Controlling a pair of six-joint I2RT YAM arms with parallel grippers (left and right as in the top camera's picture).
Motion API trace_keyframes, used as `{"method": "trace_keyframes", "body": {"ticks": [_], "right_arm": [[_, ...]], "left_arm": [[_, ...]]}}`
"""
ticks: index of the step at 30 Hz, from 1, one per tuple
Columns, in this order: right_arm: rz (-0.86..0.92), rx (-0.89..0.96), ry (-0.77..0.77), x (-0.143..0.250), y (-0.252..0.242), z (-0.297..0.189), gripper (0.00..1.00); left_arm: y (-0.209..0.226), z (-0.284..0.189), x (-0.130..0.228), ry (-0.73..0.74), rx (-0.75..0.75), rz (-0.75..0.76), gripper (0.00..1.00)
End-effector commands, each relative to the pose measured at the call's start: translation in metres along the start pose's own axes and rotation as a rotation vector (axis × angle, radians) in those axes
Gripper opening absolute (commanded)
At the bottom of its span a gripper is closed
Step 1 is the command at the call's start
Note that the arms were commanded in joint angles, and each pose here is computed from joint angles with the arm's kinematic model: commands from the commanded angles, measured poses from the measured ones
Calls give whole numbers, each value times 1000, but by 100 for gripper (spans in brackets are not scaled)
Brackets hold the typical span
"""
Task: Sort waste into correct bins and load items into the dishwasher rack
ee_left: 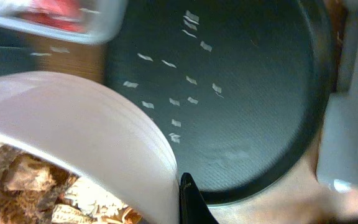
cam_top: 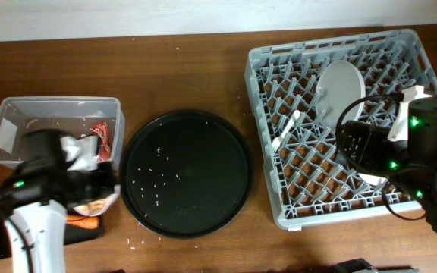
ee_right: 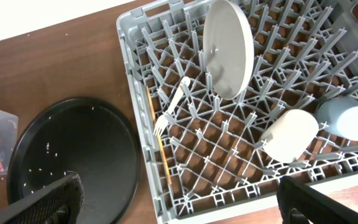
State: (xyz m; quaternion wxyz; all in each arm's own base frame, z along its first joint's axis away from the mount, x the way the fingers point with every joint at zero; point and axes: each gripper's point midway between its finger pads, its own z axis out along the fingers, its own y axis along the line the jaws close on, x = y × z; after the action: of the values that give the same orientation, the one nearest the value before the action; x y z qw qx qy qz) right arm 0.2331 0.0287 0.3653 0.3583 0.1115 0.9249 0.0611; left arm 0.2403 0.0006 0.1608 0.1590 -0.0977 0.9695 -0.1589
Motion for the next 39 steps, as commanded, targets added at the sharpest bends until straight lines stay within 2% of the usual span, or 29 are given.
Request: {"method": "trace_keyframes", "body": {"ticks": [1,2,3,5,6,8,10,12,14,18,21,23,25,27,28,30,31,32,34,35,37,39], "right_arm": [[2,15,-14,-2,-3,-2,99],[2,15,-14,-2,-3,-2,99],[2,14,-14,-2,-3,-2,99],[2,13,-16,-2,-3,-2,99],[2,13,-16,-2,-3,-2,99],[2,13,-16,-2,-3,-2,99],[2,14,-13,-1,-3,-2,99],[2,15,-12,-1,-3,-2,99],[1,17,-6,0,-4,-2,99],[1,18,-4,1,-4,-2,99],[1,19,-3,1,-4,-2,99],[1,19,-3,1,-4,-2,99],[2,14,-14,2,-5,-6,99],[4,7,-30,2,-5,-12,99],[5,5,-35,2,-6,-14,99],[5,4,-37,2,-6,-14,99],[5,3,-37,2,-6,-14,99],[5,3,-37,2,-6,-15,99],[5,4,-38,2,-6,-15,99],[5,4,-38,2,-6,-15,99],[5,4,-37,2,-6,-15,99],[5,4,-38,2,-6,-14,99]], "left_arm": [[41,-11,-6,-132,122,-141,0],[60,-11,-4,-182,143,-238,0],[84,-14,-7,-292,196,-350,0],[99,-24,-16,-481,334,-416,0],[108,-31,-17,-579,383,-417,0],[118,-32,-14,-683,403,-379,0],[111,-34,-16,-736,454,-287,0],[92,-58,-28,-861,641,-177,0],[95,-64,-29,-905,699,-175,0],[109,-51,-28,-895,716,-228,0],[112,-48,-27,-918,663,-149,0],[108,-48,-25,-901,708,-212,0],[109,-49,-26,-913,692,-181,0],[97,-42,-36,-891,682,-42,0],[84,-32,-44,-844,684,40,0],[41,-21,-63,-740,787,177,0],[9,-19,-74,-679,858,260,0],[-45,-21,-81,-614,949,427,0],[-119,-25,-93,-622,992,542,0],[-156,-20,-95,-643,1002,529,0],[-208,12,-92,-603,1000,402,0],[-268,16,-85,-565,1138,461,0]]}}
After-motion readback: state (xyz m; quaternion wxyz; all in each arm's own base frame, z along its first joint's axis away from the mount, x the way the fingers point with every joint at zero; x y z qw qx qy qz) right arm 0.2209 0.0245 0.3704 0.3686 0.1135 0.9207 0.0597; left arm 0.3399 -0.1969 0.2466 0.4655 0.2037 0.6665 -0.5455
